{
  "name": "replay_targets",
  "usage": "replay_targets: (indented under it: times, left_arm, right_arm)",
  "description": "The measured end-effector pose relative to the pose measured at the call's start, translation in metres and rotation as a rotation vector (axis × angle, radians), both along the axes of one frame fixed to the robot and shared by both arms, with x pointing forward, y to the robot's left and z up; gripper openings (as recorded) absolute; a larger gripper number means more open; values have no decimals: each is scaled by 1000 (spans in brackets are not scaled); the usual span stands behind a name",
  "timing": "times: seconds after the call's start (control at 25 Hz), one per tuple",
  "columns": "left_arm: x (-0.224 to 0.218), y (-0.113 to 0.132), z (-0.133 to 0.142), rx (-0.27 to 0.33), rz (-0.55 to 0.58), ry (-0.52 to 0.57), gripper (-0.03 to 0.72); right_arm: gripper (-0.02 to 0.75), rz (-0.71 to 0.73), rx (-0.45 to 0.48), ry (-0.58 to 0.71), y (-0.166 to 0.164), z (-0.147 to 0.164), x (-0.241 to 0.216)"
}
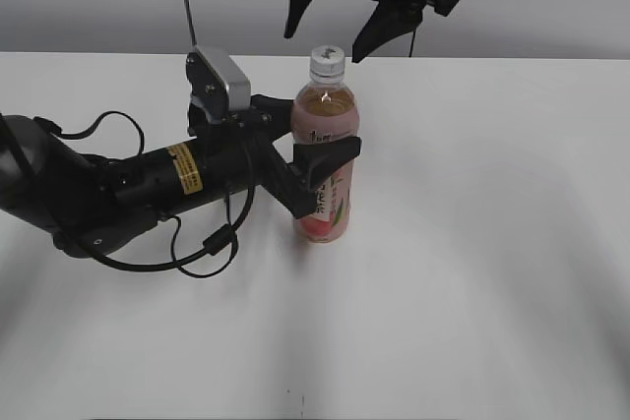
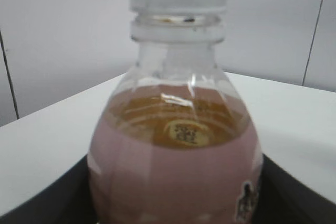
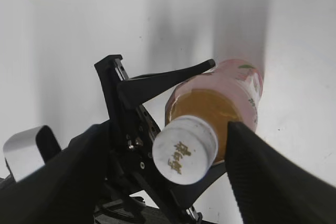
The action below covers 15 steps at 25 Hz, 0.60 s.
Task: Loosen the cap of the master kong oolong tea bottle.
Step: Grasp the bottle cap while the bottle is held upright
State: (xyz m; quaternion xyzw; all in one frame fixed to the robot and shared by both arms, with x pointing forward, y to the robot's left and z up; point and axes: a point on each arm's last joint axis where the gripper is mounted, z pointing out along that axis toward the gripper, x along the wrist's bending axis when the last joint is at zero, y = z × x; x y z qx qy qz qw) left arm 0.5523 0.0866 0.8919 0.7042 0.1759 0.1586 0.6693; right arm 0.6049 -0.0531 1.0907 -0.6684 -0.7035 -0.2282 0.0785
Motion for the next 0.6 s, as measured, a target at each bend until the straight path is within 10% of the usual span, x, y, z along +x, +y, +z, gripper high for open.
replay_targets:
  times: [0.6]
  left_arm:
    - [0, 0, 0, 0, 0, 0, 465]
  right_arm:
    - [513, 154, -141, -127, -8, -3, 5]
